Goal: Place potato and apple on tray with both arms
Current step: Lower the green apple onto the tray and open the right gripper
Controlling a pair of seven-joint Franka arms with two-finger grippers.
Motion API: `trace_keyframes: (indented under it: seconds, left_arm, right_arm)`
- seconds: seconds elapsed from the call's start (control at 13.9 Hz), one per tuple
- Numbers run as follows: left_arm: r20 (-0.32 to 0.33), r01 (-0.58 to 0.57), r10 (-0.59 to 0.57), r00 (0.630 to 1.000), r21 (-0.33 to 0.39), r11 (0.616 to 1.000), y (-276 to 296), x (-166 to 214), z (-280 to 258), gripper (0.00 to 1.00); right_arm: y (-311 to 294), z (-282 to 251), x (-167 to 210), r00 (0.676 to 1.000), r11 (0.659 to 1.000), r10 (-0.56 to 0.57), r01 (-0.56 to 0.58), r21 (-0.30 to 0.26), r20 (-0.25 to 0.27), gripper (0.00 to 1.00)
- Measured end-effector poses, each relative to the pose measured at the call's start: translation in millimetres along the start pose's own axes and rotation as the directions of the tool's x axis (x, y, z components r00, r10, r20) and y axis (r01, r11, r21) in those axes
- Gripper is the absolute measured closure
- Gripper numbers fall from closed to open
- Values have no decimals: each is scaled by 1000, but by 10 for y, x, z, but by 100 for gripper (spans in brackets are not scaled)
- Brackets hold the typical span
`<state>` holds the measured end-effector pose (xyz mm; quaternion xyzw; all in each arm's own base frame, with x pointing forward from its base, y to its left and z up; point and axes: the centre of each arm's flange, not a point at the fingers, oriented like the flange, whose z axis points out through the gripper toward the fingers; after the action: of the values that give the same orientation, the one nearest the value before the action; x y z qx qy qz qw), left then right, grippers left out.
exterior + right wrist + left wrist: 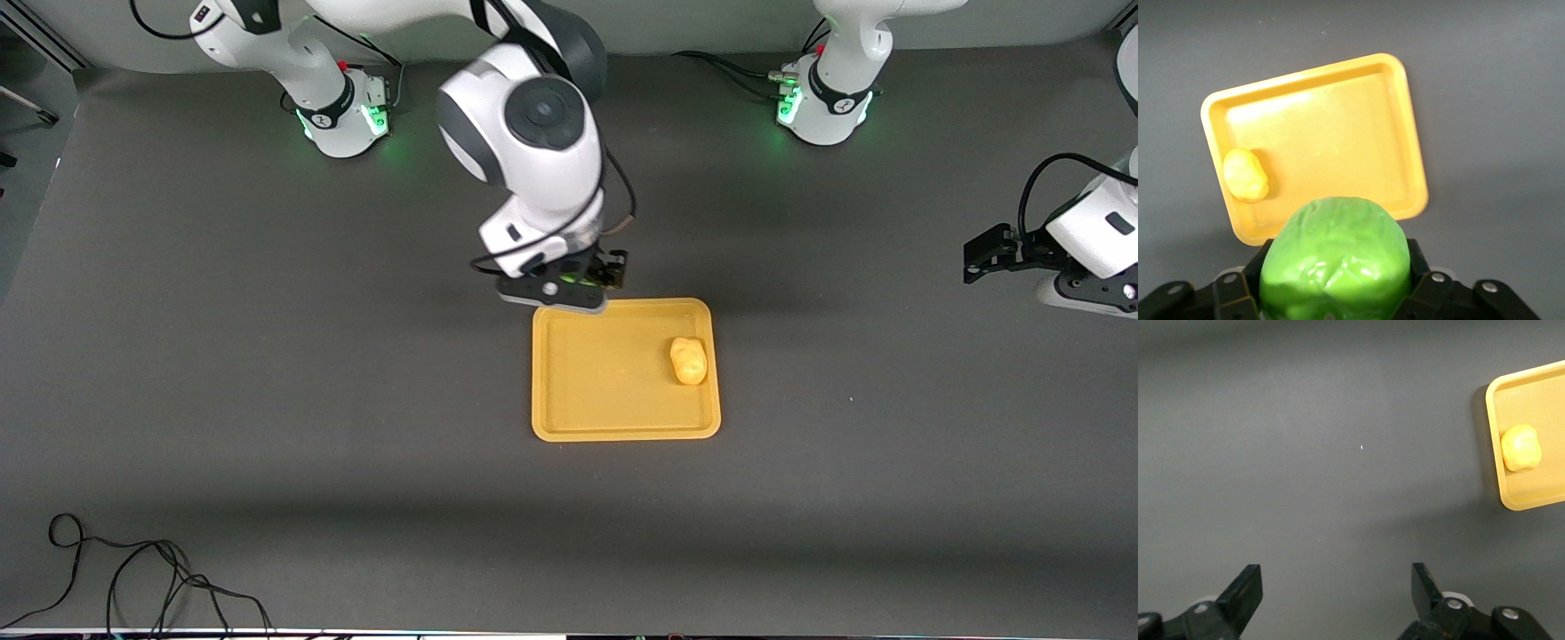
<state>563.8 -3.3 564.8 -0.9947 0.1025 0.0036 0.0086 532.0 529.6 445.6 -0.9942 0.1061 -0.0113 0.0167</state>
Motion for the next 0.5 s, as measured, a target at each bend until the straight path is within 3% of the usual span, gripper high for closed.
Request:
trace_keyframes:
  seconds: [0.5]
  left_arm:
    - [3, 1, -1, 1000, -1, 1000, -9, 6, 16, 0]
  right_arm:
    - [-310, 1645, 86, 999, 1000, -17, 18, 19, -47, 20]
